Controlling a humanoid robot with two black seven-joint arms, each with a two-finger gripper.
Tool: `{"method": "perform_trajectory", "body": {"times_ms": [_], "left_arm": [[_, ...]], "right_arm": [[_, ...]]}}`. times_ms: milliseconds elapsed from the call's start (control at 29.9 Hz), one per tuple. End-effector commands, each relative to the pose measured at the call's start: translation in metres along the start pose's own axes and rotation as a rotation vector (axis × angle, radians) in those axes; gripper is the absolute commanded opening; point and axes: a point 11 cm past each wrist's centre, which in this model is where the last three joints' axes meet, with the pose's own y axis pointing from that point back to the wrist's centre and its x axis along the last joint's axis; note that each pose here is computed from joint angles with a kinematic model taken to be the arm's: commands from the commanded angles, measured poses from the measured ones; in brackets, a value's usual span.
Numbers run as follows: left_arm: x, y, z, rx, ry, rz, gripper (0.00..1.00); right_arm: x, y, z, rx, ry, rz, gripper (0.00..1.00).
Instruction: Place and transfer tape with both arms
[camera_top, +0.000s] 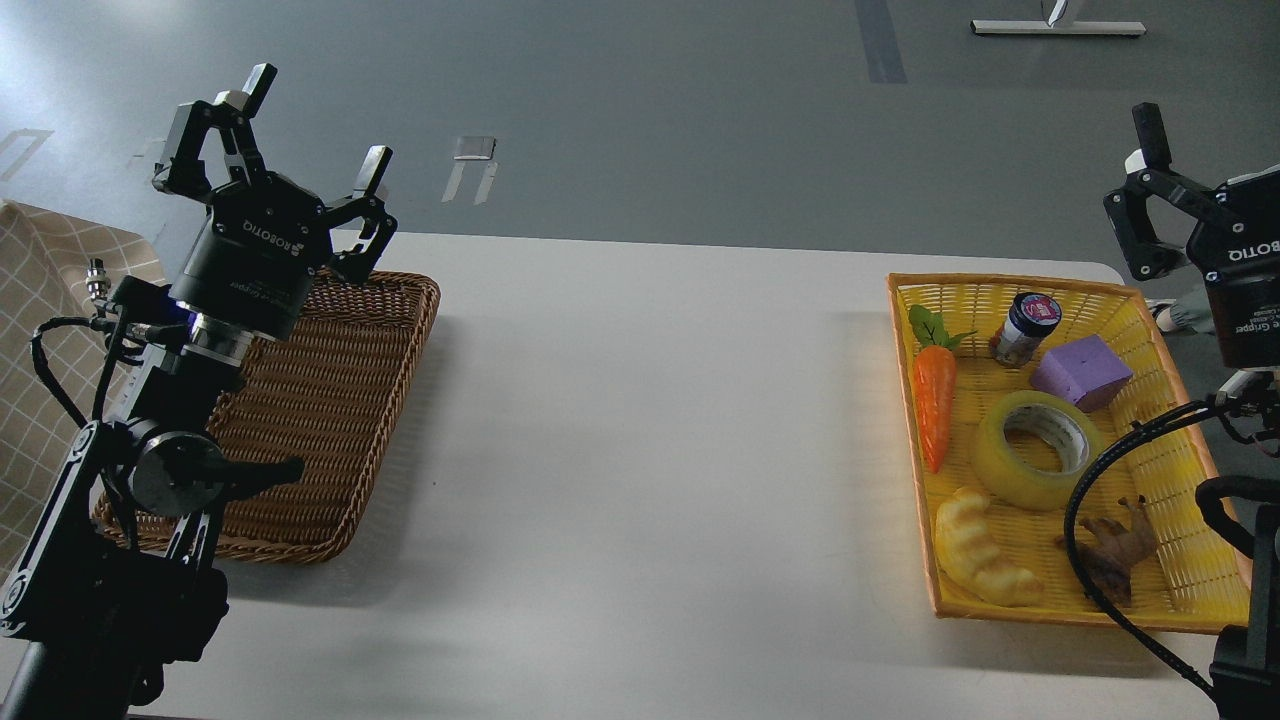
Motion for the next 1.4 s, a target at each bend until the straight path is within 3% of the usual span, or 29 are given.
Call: {"method": "perform_trajectory", "body": {"times_ms": [0, 1370], "left_arm": [[-0.0006, 0.0003, -0.0021, 0.004, 0.004, 0.000, 1.00], [0.0001, 0.0018, -0.0025, 0.001, 0.007, 0.005, 1.00]], "right_arm": [[0.0005, 0.0001, -0.0004, -0.002, 0.002, 0.000, 1.00], [0.0031, 0.0078, 0.0027, -0.020, 0.003, 0.015, 1.00]]}}
